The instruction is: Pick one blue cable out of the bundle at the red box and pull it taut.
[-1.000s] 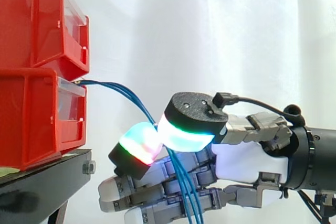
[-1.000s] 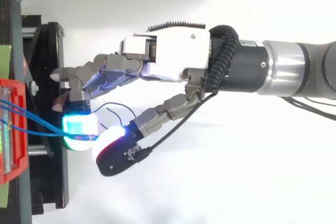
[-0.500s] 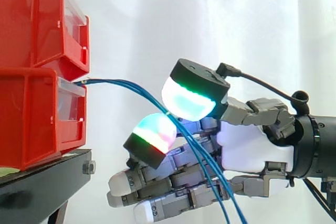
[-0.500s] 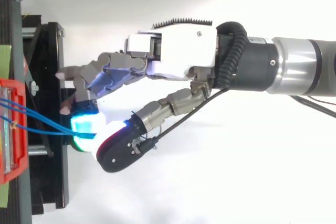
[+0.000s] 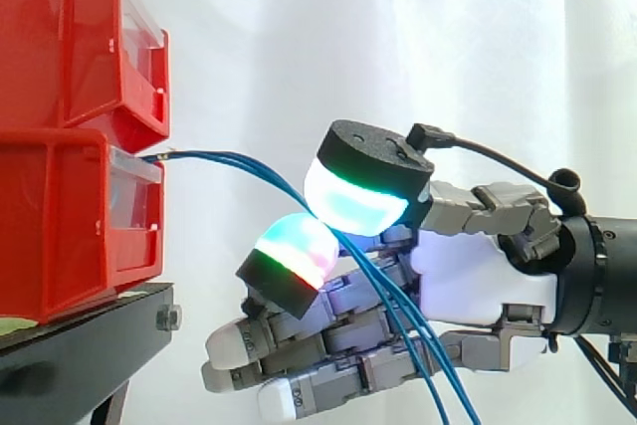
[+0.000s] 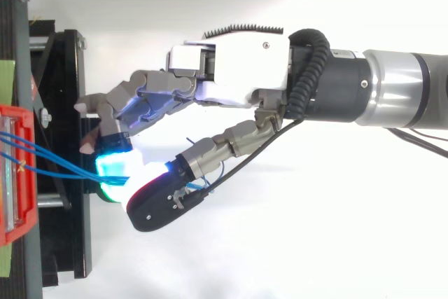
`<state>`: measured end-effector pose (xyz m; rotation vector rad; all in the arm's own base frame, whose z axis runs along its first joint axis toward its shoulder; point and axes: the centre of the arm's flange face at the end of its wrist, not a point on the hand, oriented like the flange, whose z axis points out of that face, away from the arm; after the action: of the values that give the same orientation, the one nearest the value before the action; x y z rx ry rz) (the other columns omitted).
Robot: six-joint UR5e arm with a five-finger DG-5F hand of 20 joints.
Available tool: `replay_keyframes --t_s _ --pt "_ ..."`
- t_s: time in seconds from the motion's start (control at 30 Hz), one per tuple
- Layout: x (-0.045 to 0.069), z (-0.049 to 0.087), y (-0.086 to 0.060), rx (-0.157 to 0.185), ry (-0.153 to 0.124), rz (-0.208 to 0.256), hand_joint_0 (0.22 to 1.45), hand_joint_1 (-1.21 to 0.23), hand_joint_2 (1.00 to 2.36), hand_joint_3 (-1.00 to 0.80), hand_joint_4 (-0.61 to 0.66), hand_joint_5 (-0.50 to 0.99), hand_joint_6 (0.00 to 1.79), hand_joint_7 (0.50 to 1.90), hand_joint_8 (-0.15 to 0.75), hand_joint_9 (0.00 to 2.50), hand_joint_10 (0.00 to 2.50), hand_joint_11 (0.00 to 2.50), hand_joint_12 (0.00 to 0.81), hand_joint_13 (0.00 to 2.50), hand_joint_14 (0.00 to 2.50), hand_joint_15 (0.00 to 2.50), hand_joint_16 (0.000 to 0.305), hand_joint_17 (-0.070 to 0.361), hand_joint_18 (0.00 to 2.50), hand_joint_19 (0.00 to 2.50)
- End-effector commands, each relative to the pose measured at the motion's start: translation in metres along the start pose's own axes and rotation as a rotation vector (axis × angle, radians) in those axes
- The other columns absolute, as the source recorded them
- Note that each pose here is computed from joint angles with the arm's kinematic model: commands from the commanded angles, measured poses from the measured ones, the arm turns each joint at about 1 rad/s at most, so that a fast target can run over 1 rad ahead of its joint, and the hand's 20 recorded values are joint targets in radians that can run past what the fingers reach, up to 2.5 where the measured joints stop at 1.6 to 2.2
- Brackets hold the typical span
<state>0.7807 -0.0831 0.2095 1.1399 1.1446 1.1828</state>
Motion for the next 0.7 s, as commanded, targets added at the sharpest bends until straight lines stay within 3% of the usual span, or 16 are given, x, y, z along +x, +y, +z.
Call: replay_keyframes --t_s 0.0,0.4,0.67 --pt "0.0000 0.0001 0.0005 -0.001 0.000 0.000 0.65 -0.90 1.02 -0.19 0.13 -0.14 0.88 1.08 0.324 0.67 0.01 0.19 0.379 0.36 0.00 0.00 0.057 0.129 0.44 0.10" --pt "-0.0003 0.0001 0.0005 -0.001 -0.003 0.003 0.72 -0.96 1.01 -0.35 0.11 -0.16 0.88 1.00 0.306 0.60 0.00 0.17 0.372 0.32 0.00 0.00 0.058 0.130 0.41 0.06" --pt "-0.0006 0.0001 0.0017 -0.002 -0.005 0.003 0.68 -0.92 1.02 -0.28 0.05 -0.16 0.88 1.11 0.293 0.60 0.00 0.14 0.372 0.29 0.00 0.00 0.058 0.130 0.37 0.07"
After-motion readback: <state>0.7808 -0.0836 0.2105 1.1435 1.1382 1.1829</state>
